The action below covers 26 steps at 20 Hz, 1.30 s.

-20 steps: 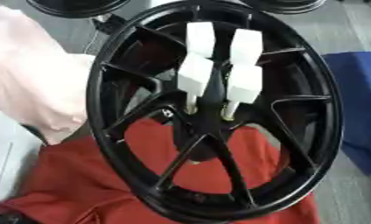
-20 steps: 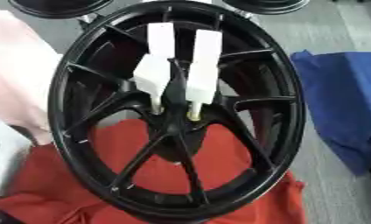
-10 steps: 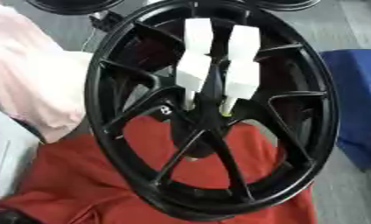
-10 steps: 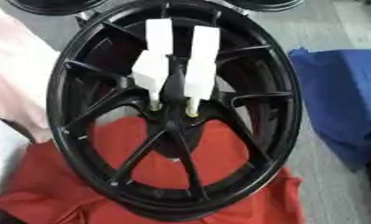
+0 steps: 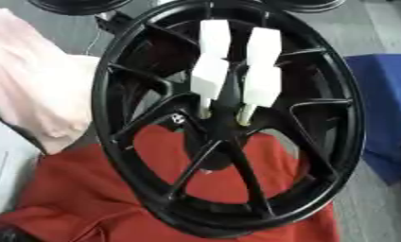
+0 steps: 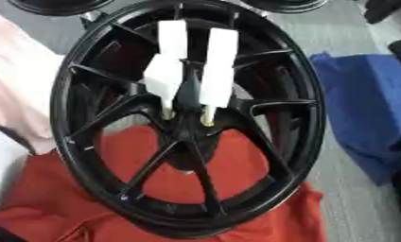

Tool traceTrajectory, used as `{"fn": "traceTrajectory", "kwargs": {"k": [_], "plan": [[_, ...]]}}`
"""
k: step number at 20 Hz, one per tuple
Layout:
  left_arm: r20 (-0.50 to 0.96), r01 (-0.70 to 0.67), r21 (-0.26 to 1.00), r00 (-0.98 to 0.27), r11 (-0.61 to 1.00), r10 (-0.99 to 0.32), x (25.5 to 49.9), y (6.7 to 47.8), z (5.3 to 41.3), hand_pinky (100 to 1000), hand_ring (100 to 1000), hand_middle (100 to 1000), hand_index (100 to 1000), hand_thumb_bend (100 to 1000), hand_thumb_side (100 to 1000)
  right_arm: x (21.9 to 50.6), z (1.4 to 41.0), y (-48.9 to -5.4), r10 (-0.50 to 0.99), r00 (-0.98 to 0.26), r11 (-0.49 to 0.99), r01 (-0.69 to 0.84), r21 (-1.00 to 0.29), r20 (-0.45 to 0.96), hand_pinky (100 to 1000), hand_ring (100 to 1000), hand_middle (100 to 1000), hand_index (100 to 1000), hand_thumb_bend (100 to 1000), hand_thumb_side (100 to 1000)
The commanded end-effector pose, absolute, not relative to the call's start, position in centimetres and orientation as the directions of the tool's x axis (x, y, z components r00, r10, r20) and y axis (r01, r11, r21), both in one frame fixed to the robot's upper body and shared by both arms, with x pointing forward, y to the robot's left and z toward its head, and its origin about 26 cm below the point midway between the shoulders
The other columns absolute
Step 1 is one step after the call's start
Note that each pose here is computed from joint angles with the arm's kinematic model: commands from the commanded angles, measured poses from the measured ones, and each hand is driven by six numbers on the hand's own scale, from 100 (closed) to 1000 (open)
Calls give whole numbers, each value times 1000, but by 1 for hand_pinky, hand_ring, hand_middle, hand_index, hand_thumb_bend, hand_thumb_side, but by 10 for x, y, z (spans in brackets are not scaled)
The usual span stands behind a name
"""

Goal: Pull the pin out of the wheel hub.

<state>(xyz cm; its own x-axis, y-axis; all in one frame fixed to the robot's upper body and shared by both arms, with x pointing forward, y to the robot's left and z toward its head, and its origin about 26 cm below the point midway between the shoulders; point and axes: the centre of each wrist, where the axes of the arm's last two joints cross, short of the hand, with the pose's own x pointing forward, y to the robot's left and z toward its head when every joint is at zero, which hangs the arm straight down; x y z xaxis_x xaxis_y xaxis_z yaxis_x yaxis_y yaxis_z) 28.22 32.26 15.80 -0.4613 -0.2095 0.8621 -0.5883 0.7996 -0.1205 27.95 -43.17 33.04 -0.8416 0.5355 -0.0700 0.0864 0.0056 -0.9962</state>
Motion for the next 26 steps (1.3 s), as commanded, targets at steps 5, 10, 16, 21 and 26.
{"fn": "traceTrajectory", "kwargs": {"k": [5, 10, 16, 21, 26], "plan": [[852, -573, -100, -472, 814, -228, 282, 324, 164, 699, 559, 531, 763, 336, 627, 287, 351, -405, 364, -920, -129, 103, -986, -144, 848, 797, 705, 778, 100, 178], [858, -581, -88, -457, 809, -235, 280, 327, 160, 699, 559, 532, 763, 335, 628, 301, 353, -378, 299, -950, -37, 83, -996, -90, 848, 793, 693, 777, 100, 157], [864, -607, -75, -436, 791, -252, 277, 332, 156, 699, 559, 532, 763, 334, 631, 326, 347, -347, 250, -968, 5, 5, -1000, -4, 851, 794, 688, 779, 100, 200], [869, -627, -61, -416, 777, -268, 274, 337, 153, 699, 559, 533, 762, 331, 633, 338, 343, -315, 190, -982, 4, -16, -1000, 16, 853, 800, 698, 783, 100, 201], [872, -644, -47, -400, 764, -283, 271, 341, 151, 699, 560, 533, 762, 330, 634, 342, 339, -287, 154, -988, -2, -1, -1000, 0, 855, 805, 707, 787, 100, 209]]}}
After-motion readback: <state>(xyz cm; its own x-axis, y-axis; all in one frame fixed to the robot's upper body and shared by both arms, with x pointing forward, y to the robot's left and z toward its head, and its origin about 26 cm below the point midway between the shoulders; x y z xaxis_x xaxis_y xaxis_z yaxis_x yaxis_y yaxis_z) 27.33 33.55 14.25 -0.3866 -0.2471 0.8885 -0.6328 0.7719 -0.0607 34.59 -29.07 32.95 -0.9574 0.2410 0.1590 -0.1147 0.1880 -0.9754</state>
